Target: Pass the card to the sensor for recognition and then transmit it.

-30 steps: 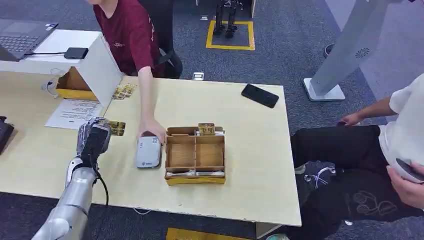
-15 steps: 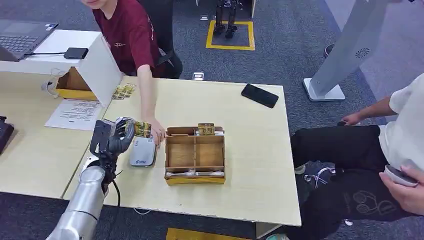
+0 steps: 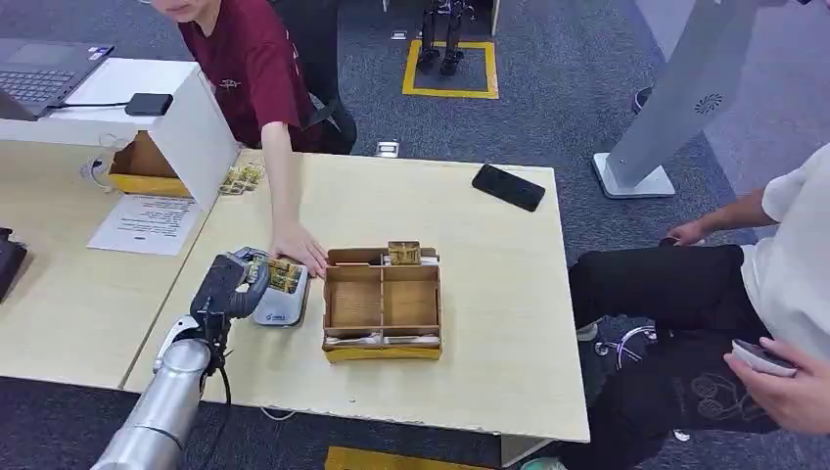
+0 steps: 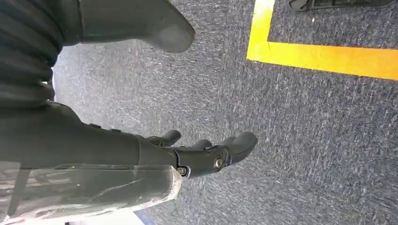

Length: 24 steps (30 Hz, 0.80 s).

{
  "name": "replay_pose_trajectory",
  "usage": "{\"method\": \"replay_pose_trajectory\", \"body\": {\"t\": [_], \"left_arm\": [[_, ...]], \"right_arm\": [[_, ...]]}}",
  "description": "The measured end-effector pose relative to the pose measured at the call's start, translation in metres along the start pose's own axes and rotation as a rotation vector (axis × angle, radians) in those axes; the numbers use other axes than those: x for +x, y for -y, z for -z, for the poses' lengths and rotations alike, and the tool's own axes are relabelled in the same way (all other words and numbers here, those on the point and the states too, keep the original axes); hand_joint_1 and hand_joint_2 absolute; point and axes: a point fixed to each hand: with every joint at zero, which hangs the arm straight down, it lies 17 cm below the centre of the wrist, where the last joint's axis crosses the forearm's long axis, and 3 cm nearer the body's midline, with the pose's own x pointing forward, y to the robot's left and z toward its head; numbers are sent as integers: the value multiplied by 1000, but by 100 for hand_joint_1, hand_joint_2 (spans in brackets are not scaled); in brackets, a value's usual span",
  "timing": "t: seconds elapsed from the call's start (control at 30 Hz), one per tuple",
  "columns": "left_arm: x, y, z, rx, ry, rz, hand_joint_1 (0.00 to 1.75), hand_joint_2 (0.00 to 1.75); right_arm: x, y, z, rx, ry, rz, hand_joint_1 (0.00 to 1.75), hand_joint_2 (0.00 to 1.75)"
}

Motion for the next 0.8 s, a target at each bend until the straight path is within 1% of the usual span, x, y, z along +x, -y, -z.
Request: {"method": "replay_pose_trajectory", "body": {"t": [0.1,0.27,0.53,0.8], "left_arm": [[-1,-1,0,5,-2,18,175,175],[-5,-11,2,56,-7,129,175,175],[-11,-17,11,68,-26,146,175,175],[-17,-17,11,65,-39,149,175,175]], "right_arm": [[0,-1,0,0,0,0,0,175],[0,-2,-1,3,0,-9,0,175],[1,-3,-1,5,3,-24,0,175],[0,-2,-1,4,0,-17,0,175]]}}
